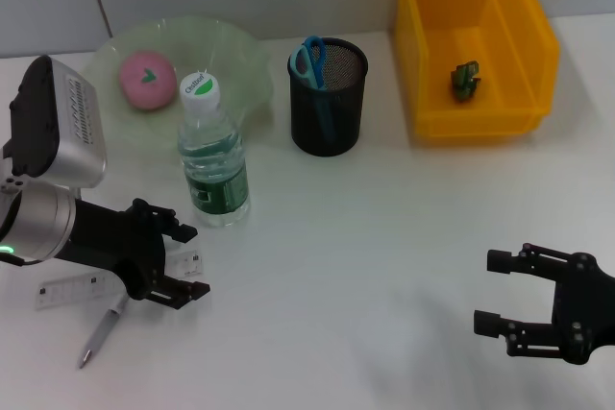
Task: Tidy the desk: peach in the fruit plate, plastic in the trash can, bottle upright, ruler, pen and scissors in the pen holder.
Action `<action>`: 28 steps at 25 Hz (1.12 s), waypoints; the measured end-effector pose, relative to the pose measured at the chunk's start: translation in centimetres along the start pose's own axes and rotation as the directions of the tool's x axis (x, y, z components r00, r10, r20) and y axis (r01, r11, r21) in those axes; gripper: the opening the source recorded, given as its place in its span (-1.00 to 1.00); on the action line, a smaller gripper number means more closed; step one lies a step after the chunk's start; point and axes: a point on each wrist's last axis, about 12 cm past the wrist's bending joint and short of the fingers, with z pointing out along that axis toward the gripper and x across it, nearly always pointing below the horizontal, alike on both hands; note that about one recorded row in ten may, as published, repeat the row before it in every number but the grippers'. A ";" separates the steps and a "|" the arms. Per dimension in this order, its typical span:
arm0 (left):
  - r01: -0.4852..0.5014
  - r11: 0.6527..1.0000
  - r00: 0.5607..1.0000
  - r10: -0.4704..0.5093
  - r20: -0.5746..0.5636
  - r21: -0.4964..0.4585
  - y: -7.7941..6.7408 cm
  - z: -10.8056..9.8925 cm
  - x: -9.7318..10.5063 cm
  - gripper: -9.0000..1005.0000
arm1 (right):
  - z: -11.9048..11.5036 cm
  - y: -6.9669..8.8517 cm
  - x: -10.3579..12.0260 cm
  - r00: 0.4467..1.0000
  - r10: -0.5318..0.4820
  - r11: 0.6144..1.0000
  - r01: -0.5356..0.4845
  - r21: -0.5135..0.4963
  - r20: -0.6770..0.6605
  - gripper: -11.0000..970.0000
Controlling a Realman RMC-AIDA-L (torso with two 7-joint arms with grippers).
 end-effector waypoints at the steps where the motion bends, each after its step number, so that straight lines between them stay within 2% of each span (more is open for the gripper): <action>1: 0.000 1.000 1.000 0.000 -0.006 0.000 0.0 0.0 0.0 0.55 | 0.0 0.0 0.0 1.000 0.001 1.000 -0.001 0.001 -0.001 0.72; 28: 0.021 1.000 0.998 -0.021 -0.066 -0.002 0.5 0.0 -0.3 0.51 | 0.3 -0.7 0.2 0.999 -0.002 1.000 0.002 0.005 -0.046 0.72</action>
